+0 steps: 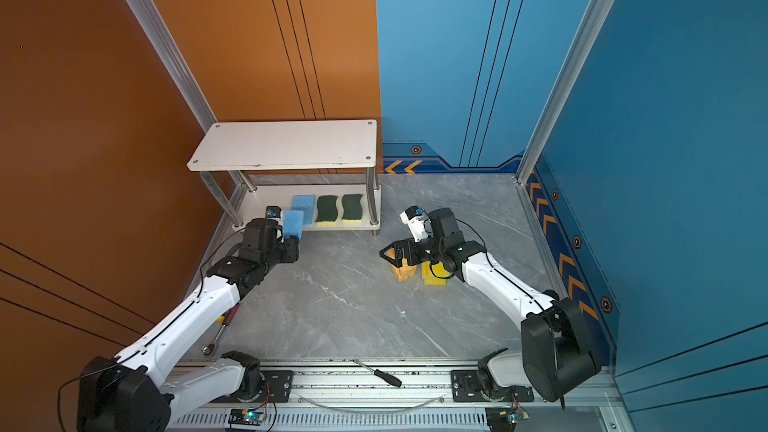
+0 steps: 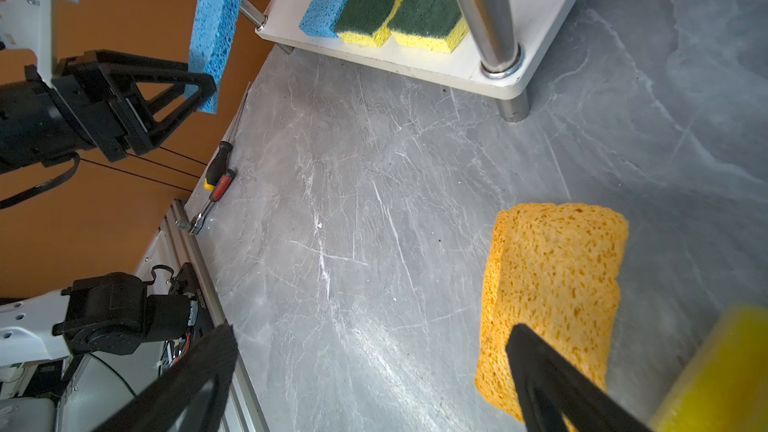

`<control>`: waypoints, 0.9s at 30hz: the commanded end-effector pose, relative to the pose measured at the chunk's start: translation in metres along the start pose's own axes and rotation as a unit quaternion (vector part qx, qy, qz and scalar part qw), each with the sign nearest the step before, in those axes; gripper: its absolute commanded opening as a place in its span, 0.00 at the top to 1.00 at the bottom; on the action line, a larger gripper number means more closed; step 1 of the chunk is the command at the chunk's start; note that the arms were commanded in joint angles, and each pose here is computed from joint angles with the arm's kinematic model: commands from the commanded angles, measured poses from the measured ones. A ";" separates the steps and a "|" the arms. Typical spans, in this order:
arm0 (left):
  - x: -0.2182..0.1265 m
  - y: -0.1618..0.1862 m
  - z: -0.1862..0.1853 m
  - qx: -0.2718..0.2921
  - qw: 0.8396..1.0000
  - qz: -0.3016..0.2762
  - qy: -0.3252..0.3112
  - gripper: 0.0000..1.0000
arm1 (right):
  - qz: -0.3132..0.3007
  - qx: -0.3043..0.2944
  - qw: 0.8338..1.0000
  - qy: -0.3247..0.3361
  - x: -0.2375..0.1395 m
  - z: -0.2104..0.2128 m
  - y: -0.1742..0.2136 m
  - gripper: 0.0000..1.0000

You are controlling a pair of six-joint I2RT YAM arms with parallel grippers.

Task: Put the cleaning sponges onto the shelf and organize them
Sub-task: 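Lift the blue sponge with the left gripper and carry it to the lower shelf, then lower the blue sponge beside the other blue sponge and release it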

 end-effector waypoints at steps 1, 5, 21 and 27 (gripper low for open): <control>0.003 -0.020 0.002 0.007 1.000 -0.013 0.018 0.36 | -0.006 0.001 1.000 0.004 -0.003 -0.002 -0.002 0.00; 0.017 -0.030 0.022 -0.005 1.000 -0.017 0.006 0.35 | -0.005 0.002 1.000 0.008 -0.005 -0.001 -0.001 0.00; 0.067 -0.058 0.062 0.003 0.999 -0.045 -0.020 0.34 | -0.010 -0.004 1.000 0.023 -0.018 0.004 -0.002 0.00; 0.079 -0.061 0.069 -0.019 0.998 -0.057 0.007 0.35 | -0.013 -0.006 1.000 0.025 -0.021 0.005 -0.003 0.00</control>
Point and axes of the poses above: each gripper's point midway between its finger pads, its own x axis out along the fingers, its own z axis along the line the jaws close on, y = z × x, the point moved 5 cm from there along -x, back along the fingers, and after that the axes turned 15 degrees about -x, right-handed, at the moved point
